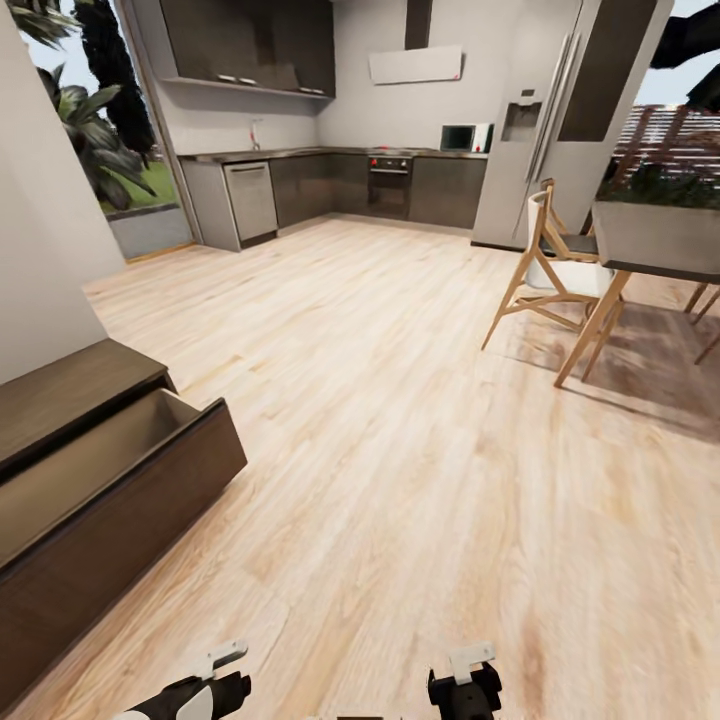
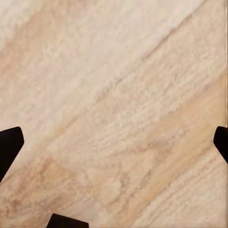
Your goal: Place each of the two pumpkins and all three candles from the living room inside a cabinet in the living room (use any cabinet), then make sure every cabinet is closed, and position the cauldron so it is next to a table in the living room.
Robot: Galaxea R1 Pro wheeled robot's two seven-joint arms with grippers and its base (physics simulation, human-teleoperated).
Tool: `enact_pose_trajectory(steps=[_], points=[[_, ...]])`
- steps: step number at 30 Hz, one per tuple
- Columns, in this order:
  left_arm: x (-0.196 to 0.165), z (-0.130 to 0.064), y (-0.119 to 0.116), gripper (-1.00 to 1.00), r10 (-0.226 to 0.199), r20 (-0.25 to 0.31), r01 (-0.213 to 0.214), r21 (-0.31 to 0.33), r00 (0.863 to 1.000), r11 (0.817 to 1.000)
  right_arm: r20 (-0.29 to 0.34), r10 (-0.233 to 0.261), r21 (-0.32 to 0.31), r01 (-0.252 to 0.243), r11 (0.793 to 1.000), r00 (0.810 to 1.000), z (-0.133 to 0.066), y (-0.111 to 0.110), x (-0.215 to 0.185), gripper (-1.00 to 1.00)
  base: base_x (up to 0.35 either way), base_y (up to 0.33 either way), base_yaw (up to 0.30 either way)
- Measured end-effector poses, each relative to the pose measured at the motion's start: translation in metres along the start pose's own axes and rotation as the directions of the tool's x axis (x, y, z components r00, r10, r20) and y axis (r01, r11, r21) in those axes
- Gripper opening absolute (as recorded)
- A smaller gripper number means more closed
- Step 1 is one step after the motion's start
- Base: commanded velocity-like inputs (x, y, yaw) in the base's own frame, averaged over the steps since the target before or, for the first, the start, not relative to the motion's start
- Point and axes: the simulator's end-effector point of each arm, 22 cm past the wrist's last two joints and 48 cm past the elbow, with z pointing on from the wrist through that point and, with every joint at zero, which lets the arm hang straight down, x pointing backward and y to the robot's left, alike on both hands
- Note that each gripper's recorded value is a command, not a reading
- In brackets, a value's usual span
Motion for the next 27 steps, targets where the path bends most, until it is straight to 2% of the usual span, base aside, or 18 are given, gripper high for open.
enact_pose_trajectory(steps=[27], points=[[0.0058,0.0034,0.0018,1.00,0.001,-0.013,-0.001,-0.005,1.000,1.000,-0.013,-0.002,-0.001,0.002,1.000,1.000,0.0017,0.0004,0.0067,1.00,0.000,0.000,-0.270]])
